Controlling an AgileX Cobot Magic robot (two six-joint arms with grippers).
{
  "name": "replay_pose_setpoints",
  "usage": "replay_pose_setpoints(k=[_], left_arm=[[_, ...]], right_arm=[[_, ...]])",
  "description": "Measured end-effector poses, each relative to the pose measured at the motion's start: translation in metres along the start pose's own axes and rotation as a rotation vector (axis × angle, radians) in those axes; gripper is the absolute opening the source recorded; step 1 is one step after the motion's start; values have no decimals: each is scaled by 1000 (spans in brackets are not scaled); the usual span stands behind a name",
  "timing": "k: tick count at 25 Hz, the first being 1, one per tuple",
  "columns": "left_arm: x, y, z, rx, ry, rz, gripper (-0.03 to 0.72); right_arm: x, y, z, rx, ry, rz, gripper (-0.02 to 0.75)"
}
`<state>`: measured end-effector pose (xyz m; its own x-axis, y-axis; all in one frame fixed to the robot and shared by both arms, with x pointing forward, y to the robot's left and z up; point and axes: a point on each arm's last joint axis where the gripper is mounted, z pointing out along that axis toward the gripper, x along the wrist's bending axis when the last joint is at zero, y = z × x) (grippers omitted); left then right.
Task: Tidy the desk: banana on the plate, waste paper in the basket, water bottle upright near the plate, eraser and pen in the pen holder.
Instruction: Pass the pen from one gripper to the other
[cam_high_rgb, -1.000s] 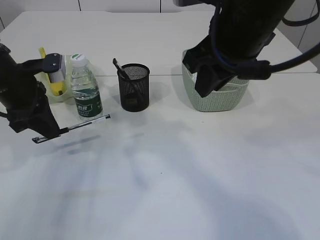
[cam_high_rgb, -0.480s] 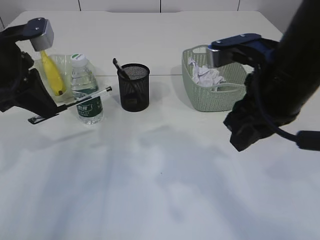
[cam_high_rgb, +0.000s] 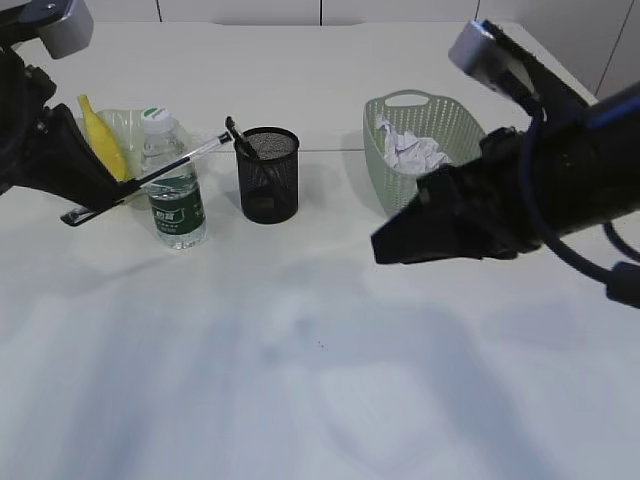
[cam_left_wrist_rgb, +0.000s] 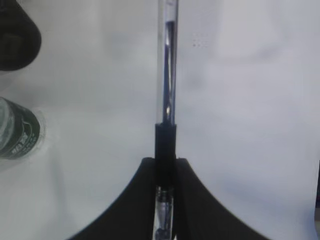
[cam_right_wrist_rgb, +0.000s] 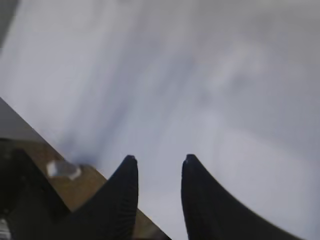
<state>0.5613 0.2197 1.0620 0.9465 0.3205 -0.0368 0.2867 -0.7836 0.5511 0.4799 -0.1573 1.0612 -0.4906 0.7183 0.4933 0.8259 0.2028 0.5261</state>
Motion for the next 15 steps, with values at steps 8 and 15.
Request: replay_pose_setpoints(k=[8,15], left_arm=[[-9,12,5,-24,-25,23,40],[-17,24,13,-36,-26,63,40]], right_arm=[[-4,25,37,-216,272,159,230],[-20,29,76,-234,455,278,230]])
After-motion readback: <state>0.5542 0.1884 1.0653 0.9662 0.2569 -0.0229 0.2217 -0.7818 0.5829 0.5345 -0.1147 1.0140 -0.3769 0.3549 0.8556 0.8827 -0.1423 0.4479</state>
